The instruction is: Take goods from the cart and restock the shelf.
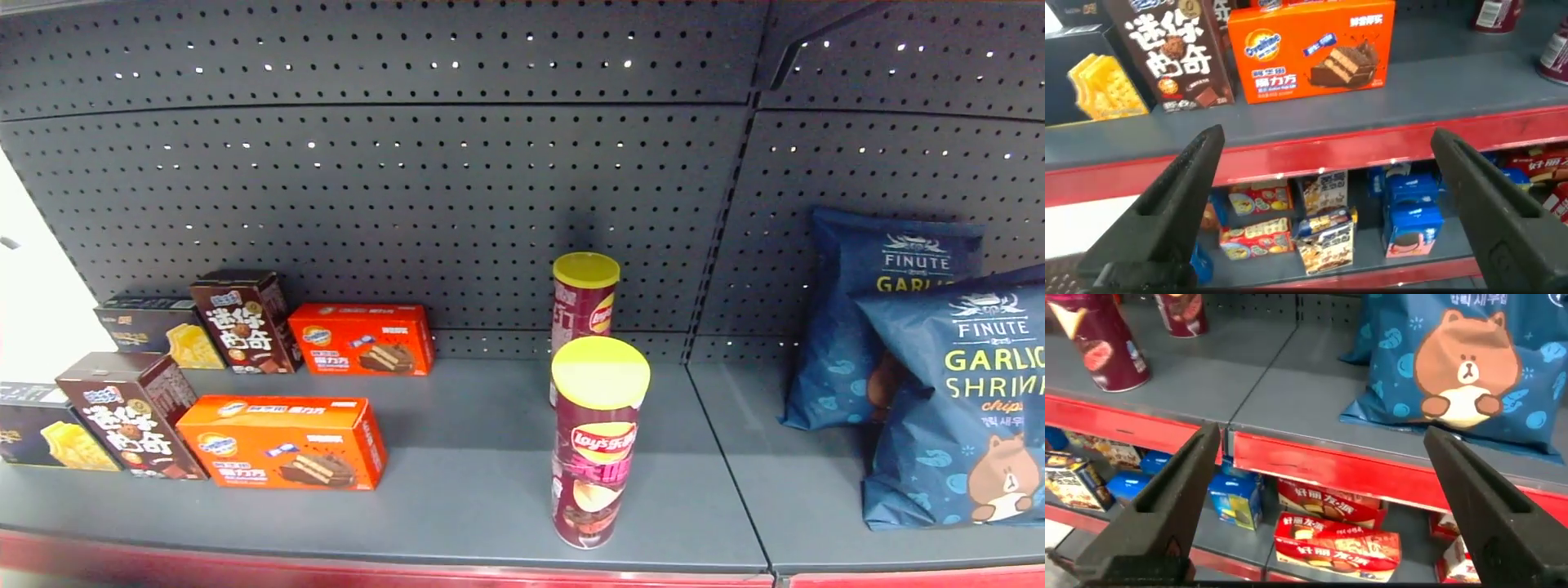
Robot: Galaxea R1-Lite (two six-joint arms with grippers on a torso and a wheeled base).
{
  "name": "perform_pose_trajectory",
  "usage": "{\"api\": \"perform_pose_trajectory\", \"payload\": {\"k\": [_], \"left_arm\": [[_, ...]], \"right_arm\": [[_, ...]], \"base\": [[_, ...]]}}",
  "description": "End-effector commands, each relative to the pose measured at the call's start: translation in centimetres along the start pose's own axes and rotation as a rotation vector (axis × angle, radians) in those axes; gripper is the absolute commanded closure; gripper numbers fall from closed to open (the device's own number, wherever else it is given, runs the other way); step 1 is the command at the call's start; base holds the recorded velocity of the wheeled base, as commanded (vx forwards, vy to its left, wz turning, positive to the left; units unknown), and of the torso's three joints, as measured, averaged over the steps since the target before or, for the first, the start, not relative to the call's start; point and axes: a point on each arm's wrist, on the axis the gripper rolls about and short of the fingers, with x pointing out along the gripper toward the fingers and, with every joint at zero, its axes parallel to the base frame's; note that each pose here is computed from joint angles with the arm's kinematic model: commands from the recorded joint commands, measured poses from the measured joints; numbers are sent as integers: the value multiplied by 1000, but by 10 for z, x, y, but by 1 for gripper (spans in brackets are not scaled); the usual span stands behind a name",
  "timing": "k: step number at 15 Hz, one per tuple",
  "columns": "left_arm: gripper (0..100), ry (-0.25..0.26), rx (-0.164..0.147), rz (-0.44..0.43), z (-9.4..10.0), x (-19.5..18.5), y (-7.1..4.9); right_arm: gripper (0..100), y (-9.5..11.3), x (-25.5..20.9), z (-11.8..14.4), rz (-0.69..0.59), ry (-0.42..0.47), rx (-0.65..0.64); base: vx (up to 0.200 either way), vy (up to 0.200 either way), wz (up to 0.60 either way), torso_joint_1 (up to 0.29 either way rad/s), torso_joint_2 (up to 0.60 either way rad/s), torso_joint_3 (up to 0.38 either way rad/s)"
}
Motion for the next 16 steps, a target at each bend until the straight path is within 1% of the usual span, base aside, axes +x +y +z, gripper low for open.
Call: {"api": "perform_pose_trajectory", "payload": {"k": [1, 2, 9, 10, 11, 12, 16], "left_arm": [[0, 8, 0, 0, 0, 1, 0], [0, 6, 6, 0, 0, 1, 0], [0, 6, 5, 0, 0, 1, 0], [0, 7, 8, 5, 0, 1, 0], [0, 6, -3, 0, 0, 1, 0], [0, 8, -9, 0, 0, 1, 0], [0, 8, -17, 0, 0, 1, 0]], "right_arm": [[0, 0, 0, 0, 10, 5, -1], [0, 0, 0, 0, 18, 5, -8], [0, 0, 1, 0, 20, 6, -17], [0, 0, 1, 0, 20, 6, -17], [0, 0, 1, 0, 20, 6, -17], [0, 0, 0, 0, 18, 5, -17], [0, 0, 1, 0, 18, 6, -17]], "base": [[0, 0, 0, 0, 0, 0], [0, 0, 0, 0, 0, 0], [0, 0, 0, 0, 0, 0], [0, -200, 0, 2, 7, 2], [0, -200, 0, 2, -2, 2], [0, 0, 0, 0, 0, 0], [0, 0, 0, 0, 0, 0]]}}
